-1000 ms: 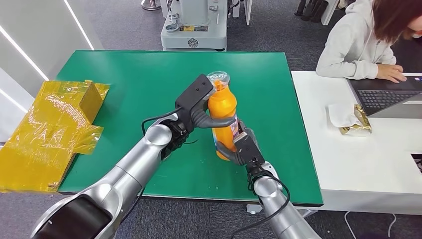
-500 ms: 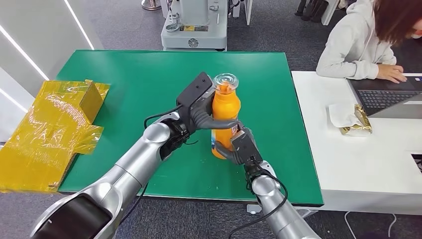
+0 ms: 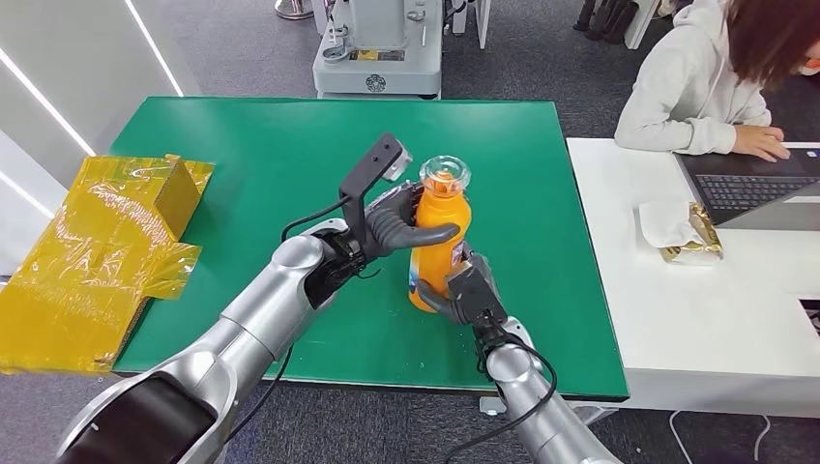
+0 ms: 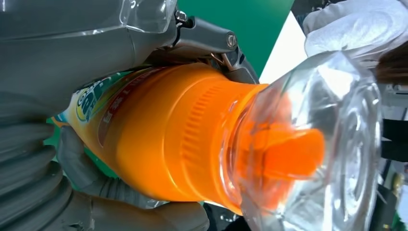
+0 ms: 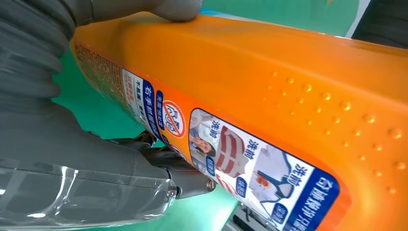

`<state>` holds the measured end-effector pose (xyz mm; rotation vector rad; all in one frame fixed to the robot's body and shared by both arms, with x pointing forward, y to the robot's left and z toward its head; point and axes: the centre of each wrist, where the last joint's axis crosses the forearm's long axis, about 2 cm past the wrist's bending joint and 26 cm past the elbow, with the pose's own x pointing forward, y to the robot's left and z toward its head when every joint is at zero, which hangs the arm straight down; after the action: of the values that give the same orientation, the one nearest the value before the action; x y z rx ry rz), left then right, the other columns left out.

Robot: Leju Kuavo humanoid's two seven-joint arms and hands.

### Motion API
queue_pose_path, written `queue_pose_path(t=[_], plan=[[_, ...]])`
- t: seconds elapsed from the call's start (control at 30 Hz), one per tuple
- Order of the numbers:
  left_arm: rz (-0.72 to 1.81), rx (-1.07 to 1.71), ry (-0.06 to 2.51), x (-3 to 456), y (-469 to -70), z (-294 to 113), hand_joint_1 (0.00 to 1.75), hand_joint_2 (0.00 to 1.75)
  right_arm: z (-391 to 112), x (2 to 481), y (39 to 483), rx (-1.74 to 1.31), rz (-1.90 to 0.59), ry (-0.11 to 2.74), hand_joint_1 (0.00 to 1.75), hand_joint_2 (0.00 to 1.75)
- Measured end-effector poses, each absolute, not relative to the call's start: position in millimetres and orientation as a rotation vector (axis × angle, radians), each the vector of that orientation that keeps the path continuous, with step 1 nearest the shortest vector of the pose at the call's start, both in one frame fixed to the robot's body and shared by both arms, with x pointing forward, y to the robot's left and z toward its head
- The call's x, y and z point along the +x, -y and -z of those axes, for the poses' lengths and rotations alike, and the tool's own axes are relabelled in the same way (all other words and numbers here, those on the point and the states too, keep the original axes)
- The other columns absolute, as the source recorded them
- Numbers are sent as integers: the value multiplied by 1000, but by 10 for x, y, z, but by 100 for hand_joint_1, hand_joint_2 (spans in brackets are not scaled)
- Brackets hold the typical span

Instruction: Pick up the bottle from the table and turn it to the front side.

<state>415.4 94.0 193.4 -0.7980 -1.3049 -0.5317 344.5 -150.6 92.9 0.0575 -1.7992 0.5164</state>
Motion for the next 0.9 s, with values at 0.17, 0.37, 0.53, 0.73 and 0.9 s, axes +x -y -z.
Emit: queue_pose_path(t=[0.17,0.37,0.53,0.73,0.9], plan=[[519,-797,1303,4158,-952,-1915,175,175,-917,3452,1512,55,-520,1803,175,175],[517,-792,1315,4157,-951,-1904,175,175,-918,3470,1516,53,-524,1801,175,175],[517,-773,1365,4143,-915,-1902,175,175,-942,3499,1514,59,-519,1805,16,175],[516,-779,1389,4099,-844,-1879,175,175,-987,3544,1513,66,-517,1813,16,175],[517,-778,1393,4093,-832,-1879,175,175,-993,3551,1516,66,-517,1813,0,175]])
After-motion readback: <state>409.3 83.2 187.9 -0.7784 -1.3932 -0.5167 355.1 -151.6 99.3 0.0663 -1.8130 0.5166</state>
